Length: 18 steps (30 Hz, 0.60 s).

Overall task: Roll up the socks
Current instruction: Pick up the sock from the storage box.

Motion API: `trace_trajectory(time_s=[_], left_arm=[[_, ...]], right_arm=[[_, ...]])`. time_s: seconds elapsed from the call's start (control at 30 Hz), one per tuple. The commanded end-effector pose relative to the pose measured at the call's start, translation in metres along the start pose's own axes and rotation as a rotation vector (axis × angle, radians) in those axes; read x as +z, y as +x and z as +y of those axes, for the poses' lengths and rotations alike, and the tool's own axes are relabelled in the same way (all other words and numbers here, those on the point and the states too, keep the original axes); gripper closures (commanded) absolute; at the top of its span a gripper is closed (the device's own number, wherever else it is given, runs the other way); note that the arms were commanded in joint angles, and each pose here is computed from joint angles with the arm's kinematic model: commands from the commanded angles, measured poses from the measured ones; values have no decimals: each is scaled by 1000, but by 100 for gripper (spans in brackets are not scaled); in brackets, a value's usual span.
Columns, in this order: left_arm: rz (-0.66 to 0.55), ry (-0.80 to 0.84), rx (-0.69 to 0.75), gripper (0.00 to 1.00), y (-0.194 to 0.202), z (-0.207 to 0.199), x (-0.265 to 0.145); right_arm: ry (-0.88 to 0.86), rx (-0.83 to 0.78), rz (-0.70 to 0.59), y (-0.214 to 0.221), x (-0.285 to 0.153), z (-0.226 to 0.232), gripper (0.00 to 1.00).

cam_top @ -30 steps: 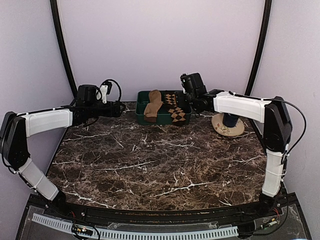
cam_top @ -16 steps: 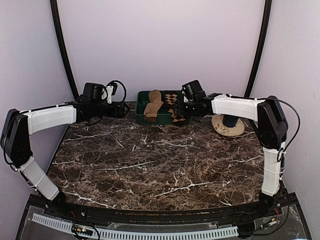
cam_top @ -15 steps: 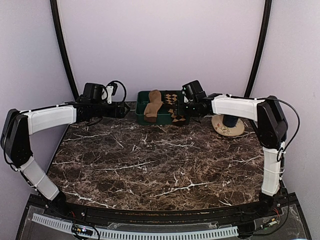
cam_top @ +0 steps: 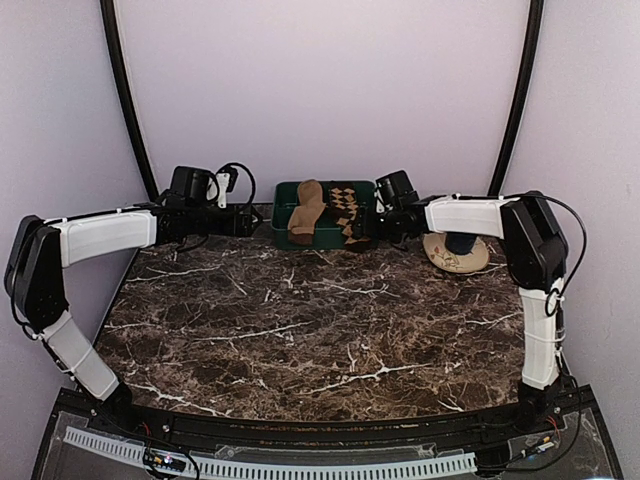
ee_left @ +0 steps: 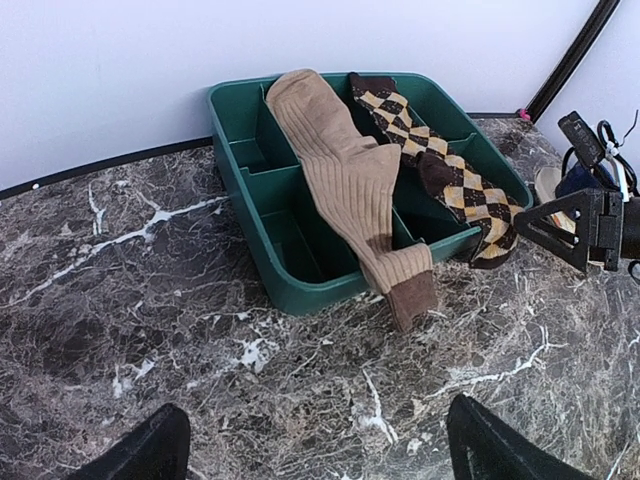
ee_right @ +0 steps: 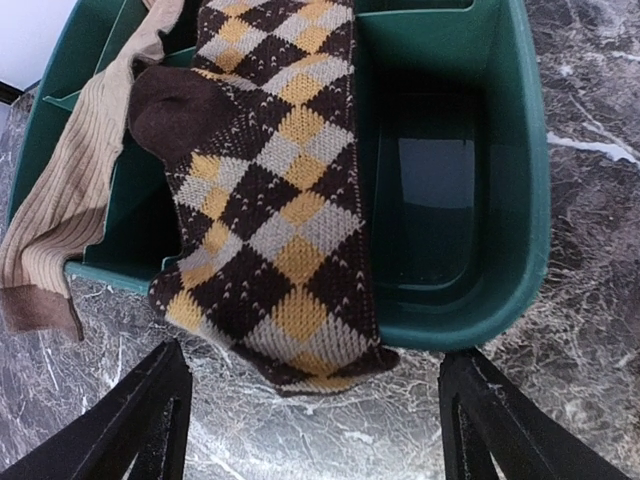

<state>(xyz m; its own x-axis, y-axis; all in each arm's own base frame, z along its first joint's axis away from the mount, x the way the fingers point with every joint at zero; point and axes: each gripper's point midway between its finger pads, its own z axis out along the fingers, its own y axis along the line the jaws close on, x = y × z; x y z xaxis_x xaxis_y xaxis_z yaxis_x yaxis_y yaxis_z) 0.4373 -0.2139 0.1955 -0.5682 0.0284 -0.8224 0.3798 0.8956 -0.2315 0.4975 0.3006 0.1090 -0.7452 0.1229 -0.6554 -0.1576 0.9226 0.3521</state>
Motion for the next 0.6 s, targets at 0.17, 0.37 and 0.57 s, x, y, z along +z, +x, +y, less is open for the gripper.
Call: trace_trajectory(time_s=[0.17,0.37,0.57], left_arm=[[-33,-5,6,9,-16,-4,-2],[-37,-11,4,9,-16,-3,0],[-38,-21,15,9,-15,-1,1]], right_arm=[[-58,18,19,5,22,-1,21],[-83,22,34,9,31,-2,22],[-122,28,38,8,37,2,24]])
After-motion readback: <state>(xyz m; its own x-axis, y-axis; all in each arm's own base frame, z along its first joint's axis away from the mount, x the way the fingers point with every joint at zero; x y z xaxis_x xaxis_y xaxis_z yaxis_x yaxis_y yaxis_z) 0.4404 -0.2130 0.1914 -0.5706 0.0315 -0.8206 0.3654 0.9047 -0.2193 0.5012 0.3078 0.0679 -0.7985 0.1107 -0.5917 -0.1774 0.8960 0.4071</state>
